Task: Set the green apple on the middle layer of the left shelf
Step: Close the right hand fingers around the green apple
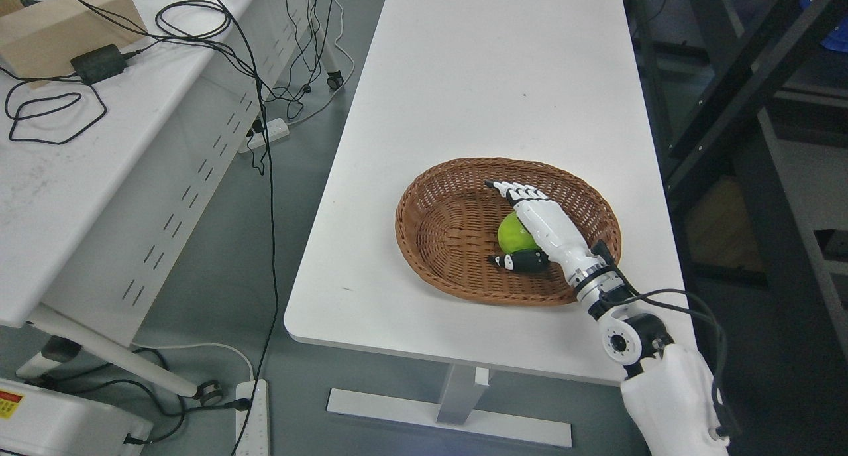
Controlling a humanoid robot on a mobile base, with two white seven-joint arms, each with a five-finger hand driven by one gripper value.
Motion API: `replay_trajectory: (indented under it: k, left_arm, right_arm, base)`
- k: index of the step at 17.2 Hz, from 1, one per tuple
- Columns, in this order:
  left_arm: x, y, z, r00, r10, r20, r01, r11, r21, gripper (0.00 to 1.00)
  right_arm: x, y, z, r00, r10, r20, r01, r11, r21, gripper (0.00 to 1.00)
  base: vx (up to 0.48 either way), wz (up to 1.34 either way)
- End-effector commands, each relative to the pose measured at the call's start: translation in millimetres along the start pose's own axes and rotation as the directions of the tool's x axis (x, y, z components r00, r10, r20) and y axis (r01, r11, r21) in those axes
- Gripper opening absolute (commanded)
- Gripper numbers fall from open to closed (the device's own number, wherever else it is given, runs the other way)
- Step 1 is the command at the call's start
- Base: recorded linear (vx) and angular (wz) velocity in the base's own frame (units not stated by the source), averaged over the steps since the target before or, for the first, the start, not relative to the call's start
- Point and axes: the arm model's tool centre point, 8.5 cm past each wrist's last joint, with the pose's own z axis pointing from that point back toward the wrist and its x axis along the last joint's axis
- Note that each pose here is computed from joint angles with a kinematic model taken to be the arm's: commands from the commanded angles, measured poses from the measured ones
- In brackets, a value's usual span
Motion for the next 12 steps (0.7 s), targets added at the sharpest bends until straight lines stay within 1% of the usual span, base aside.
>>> replay_trajectory:
  k: [1, 3, 4, 5, 6, 8, 10, 12]
  left_arm:
    - [-5.4, 11.3, 2.4, 1.000, 0.001, -0.008, -0.001, 1.000, 0.019, 1.00]
    - [-5.3, 11.3, 2.4, 1.000, 0.000, -0.006, 0.000, 1.000, 0.019, 1.00]
    - [-5.4, 11.3, 2.4, 1.000, 0.001, -0.008, -0.001, 1.000, 0.019, 1.00]
    - [-5.4, 11.3, 2.4, 1.000, 0.001, -0.008, -0.001, 1.000, 0.019, 1.00]
    - [-5.4, 11.2, 2.4, 1.000, 0.001, -0.008, -0.001, 1.000, 0.017, 1.00]
    - [-5.4, 11.3, 2.4, 1.000, 0.001, -0.008, -0.001, 1.000, 0.019, 1.00]
    - [-5.4, 11.3, 2.4, 1.000, 0.001, -0.008, -0.001, 1.000, 0.019, 1.00]
    - [-5.4, 11.3, 2.4, 1.000, 0.001, -0.008, -0.001, 1.000, 0.019, 1.00]
  right_arm:
    - [-13.6, -9.2, 17.7, 1.000, 0.023, -0.013, -0.023, 1.000, -0.012, 1.00]
    - [-12.7, -8.9, 18.9, 1.000, 0.024, -0.009, -0.024, 1.000, -0.012, 0.99]
    - [-12.5, -9.3, 18.9, 1.000, 0.024, -0.010, -0.025, 1.000, -0.013, 0.97]
    - [-12.5, -9.4, 18.9, 1.000, 0.024, -0.010, -0.025, 1.000, -0.014, 0.93]
    - [-12.2, -8.6, 18.9, 1.000, 0.022, -0.011, -0.022, 1.000, -0.014, 0.85]
    - [-13.1, -8.9, 19.1, 1.000, 0.023, -0.017, -0.023, 1.000, -0.014, 0.73]
    - [-18.6, -13.5, 21.9, 0.999, 0.021, -0.032, -0.022, 0.999, -0.026, 0.61]
    - [-21.3, -12.7, 23.5, 0.999, 0.016, -0.042, -0.016, 1.000, -0.006, 0.31]
  base:
    - [0.000, 0.00]
    - [0.000, 0.00]
    - [0.000, 0.00]
    - [0.000, 0.00]
    - [0.000, 0.00]
    - [0.000, 0.00]
    - [0.000, 0.00]
    - [0.000, 0.00]
